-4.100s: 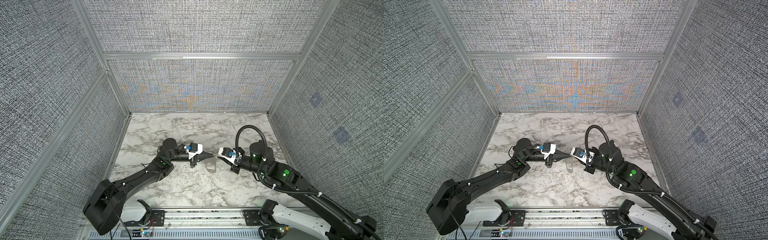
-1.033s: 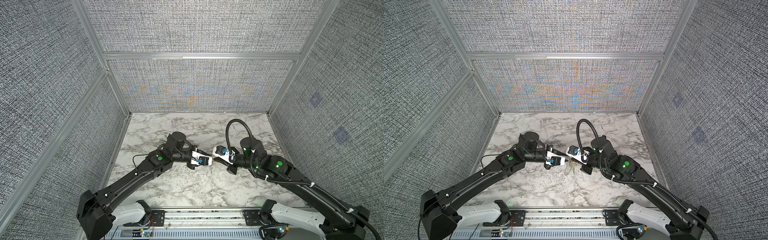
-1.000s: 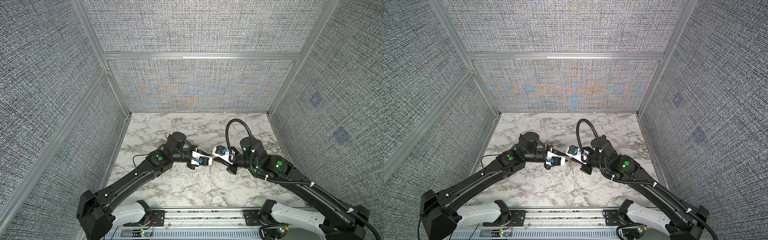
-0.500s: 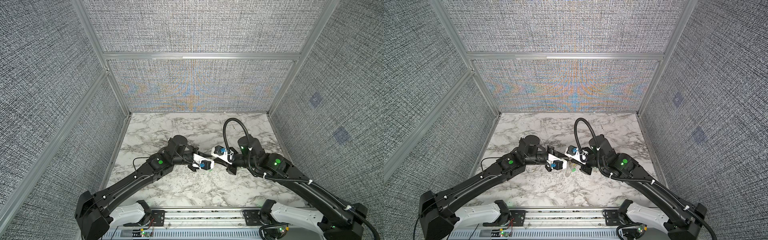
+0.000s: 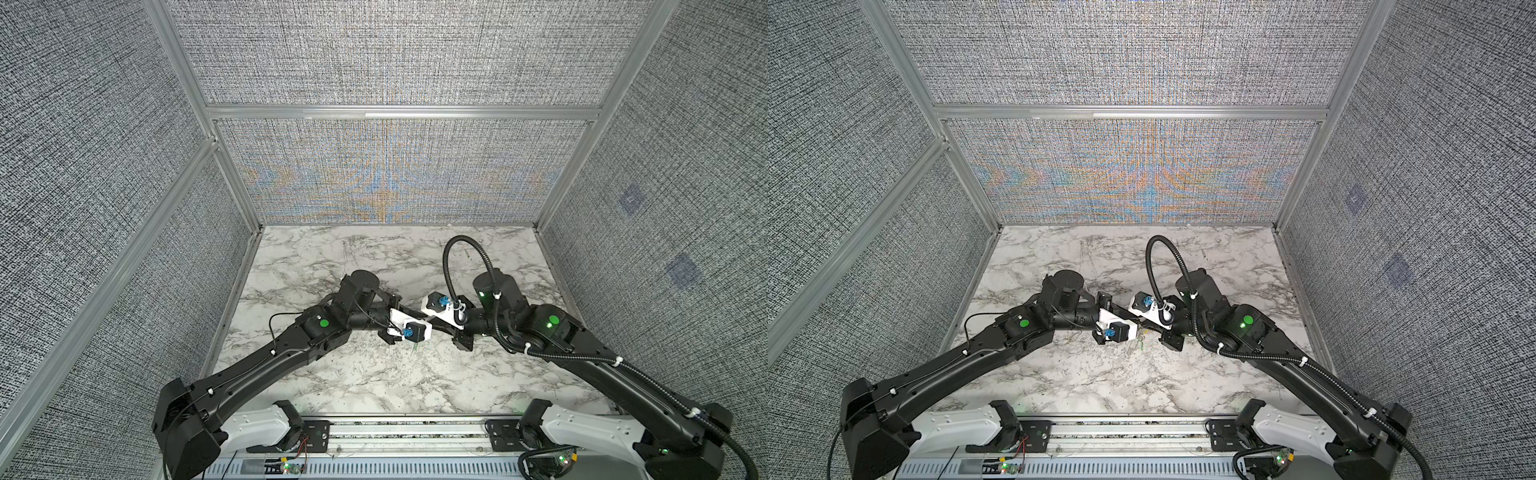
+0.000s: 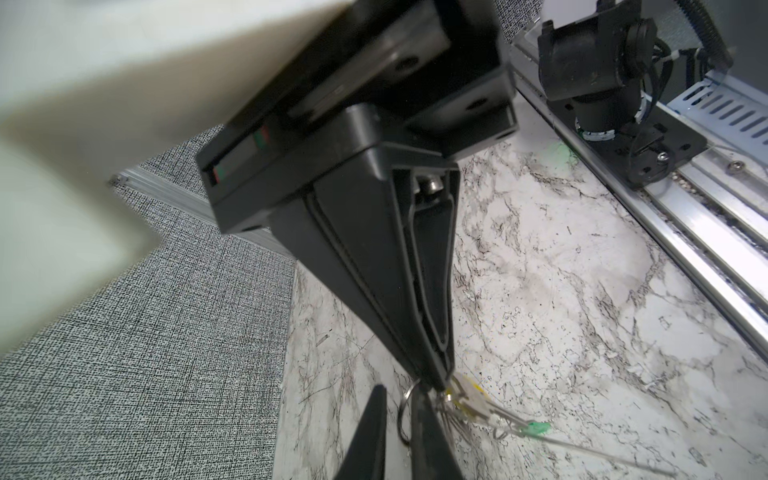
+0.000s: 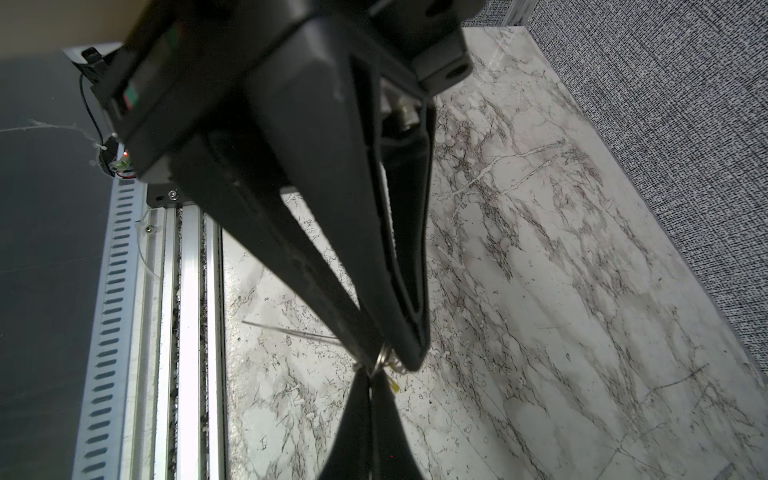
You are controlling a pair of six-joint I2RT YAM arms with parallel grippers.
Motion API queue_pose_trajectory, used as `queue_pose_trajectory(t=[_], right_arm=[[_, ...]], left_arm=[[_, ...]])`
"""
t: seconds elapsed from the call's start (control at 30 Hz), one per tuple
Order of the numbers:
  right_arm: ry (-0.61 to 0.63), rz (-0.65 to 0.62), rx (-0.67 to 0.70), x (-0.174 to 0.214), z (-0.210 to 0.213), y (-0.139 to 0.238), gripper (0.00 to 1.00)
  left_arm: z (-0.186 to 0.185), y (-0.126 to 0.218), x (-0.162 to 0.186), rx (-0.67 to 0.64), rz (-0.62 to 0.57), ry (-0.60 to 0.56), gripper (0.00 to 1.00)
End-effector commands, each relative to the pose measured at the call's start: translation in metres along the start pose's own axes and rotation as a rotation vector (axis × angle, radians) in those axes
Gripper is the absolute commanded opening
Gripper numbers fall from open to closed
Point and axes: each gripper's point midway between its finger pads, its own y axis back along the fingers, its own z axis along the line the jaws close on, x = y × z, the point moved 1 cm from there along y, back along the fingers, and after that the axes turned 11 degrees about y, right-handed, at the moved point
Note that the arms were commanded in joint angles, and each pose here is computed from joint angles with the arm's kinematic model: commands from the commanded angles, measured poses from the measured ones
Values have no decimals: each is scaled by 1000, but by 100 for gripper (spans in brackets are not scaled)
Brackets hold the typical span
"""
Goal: Remove the keys from the keyring
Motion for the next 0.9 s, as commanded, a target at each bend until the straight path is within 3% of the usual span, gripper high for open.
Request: queue_pose_trajectory(t=[0.0, 0.4, 0.7, 0.87], right_arm=[[17, -22, -4, -6, -1, 2, 0], [32, -23, 18, -7, -4, 2, 0], [43, 24, 246, 13, -28, 15, 33], [10, 37, 296, 24, -31, 13, 36]], left_arm=[[0, 0, 2, 4, 20, -15, 14], [0, -3, 5, 25, 47, 5, 0], [20, 2, -4, -2, -79, 266, 0], [30, 7, -9, -42, -191, 378, 0]])
